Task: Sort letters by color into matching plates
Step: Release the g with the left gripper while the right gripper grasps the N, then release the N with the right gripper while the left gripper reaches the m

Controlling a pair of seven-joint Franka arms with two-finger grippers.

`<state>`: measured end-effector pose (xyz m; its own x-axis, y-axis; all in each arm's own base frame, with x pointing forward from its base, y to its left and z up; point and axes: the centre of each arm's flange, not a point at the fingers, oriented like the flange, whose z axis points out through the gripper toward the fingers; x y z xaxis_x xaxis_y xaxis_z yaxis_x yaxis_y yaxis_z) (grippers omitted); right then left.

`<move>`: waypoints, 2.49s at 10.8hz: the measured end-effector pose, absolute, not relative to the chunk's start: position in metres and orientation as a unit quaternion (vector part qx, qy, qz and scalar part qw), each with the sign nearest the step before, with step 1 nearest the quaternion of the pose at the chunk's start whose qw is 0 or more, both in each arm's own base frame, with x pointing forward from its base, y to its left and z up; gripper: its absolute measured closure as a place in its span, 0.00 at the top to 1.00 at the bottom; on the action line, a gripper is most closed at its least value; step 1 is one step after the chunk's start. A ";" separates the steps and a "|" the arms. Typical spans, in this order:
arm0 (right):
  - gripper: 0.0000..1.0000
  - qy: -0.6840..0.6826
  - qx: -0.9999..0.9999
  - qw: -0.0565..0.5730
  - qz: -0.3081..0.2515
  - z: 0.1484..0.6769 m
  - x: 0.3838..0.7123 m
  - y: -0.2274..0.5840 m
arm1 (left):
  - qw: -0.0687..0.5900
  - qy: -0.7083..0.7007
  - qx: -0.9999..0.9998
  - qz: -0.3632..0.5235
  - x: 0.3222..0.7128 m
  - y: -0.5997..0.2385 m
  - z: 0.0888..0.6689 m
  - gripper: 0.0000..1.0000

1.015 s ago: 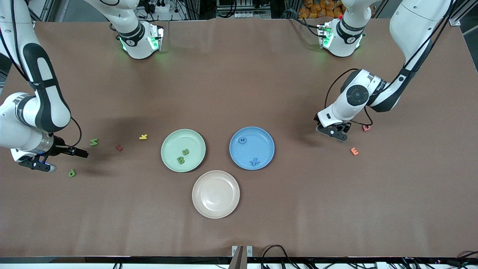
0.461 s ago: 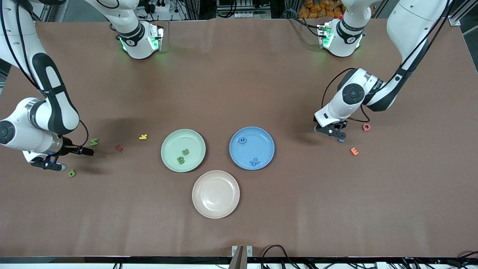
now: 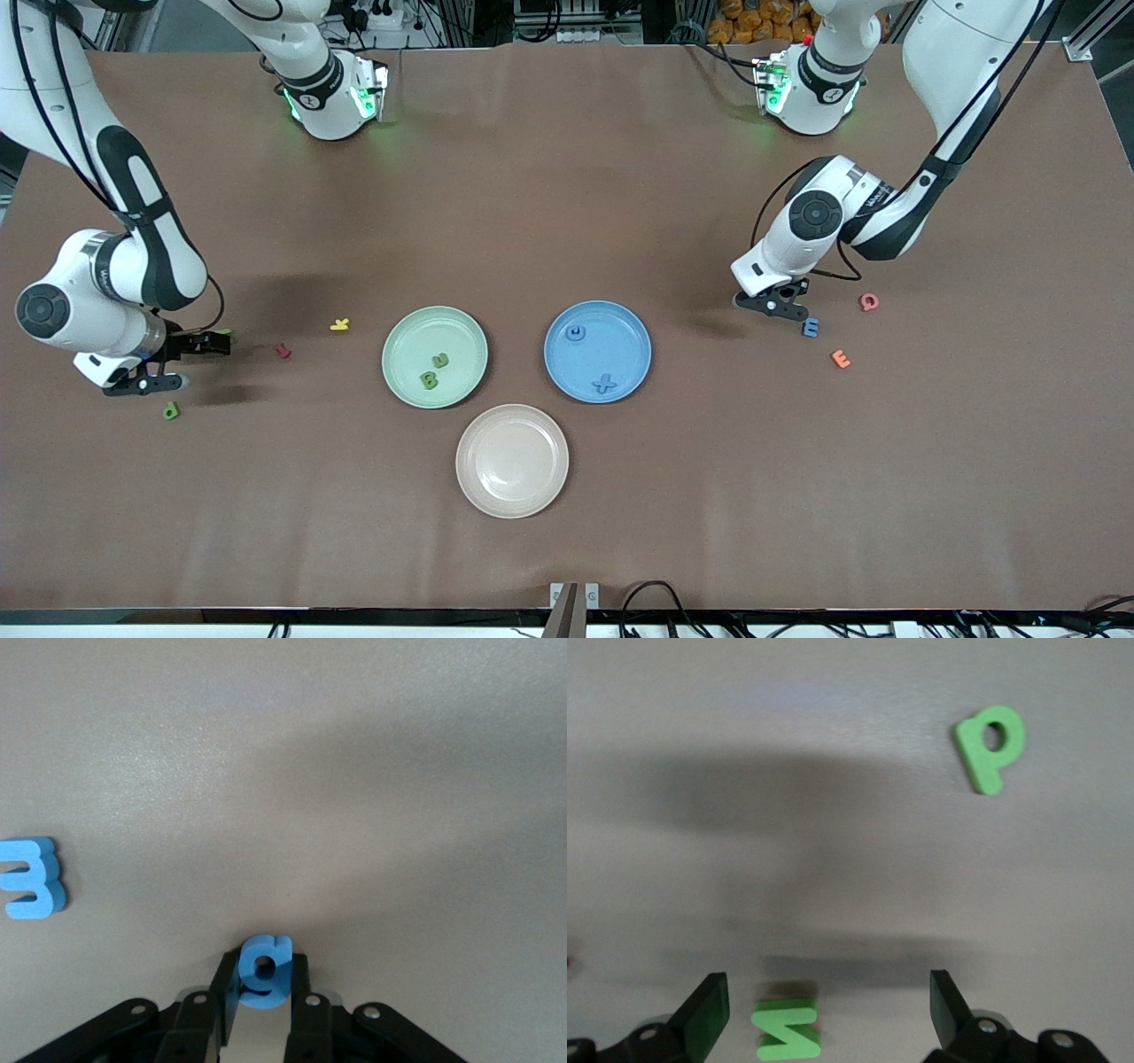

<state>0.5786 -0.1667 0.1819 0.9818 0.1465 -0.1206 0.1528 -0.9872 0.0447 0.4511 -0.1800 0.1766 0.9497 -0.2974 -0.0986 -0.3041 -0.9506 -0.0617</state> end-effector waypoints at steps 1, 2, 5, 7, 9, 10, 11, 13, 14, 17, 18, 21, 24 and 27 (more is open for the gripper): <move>1.00 0.098 0.993 0.025 -0.060 0.178 0.575 -0.165 | 0.038 0.152 -0.987 0.044 0.451 -0.180 0.177 0.27; 1.00 0.112 0.992 0.022 -0.061 0.175 0.573 -0.161 | 0.037 0.150 -0.987 0.041 0.454 -0.181 0.178 0.27; 1.00 0.131 0.990 0.019 -0.052 0.168 0.561 -0.148 | 0.027 0.134 -0.991 0.009 0.471 -0.202 0.200 0.27; 1.00 0.141 0.989 0.018 -0.050 0.166 0.550 -0.148 | 0.013 0.117 -0.993 -0.017 0.480 -0.231 0.222 0.27; 1.00 0.151 0.987 0.018 -0.045 0.167 0.539 -0.152 | -0.005 0.100 -0.994 -0.035 0.486 -0.257 0.240 0.27; 1.00 0.155 0.987 0.019 -0.042 0.167 0.535 -0.154 | -0.020 0.088 -0.995 -0.040 0.489 -0.272 0.249 0.27; 1.00 0.157 0.987 0.019 -0.040 0.167 0.532 -0.156 | -0.037 0.077 -0.995 -0.044 0.493 -0.291 0.258 0.27; 0.98 0.163 0.986 0.020 -0.036 0.167 0.531 -0.157 | -0.073 0.054 -0.994 -0.052 0.498 -0.335 0.278 0.27; 0.88 0.167 0.985 0.020 -0.034 0.167 0.532 -0.156 | -0.088 0.043 -0.994 -0.055 0.501 -0.354 0.284 0.27; 0.61 0.174 0.984 0.021 -0.032 0.171 0.532 -0.154 | -0.124 0.023 -0.991 -0.054 0.516 -0.389 0.290 0.27; 0.46 0.176 0.984 0.022 -0.030 0.173 0.532 -0.152 | -0.135 0.016 -0.989 -0.055 0.524 -0.395 0.291 0.27; 0.36 0.179 0.983 0.022 -0.030 0.174 0.532 -0.151 | -0.157 0.009 -0.986 -0.051 0.538 -0.418 0.285 0.27; 0.36 0.179 0.983 0.022 -0.029 0.174 0.532 -0.151 | -0.139 0.006 -0.989 -0.058 0.541 -0.441 0.264 0.27; 0.36 0.178 0.983 0.024 -0.026 0.177 0.533 -0.153 | -0.134 0.002 -0.989 -0.067 0.547 -0.441 0.264 0.43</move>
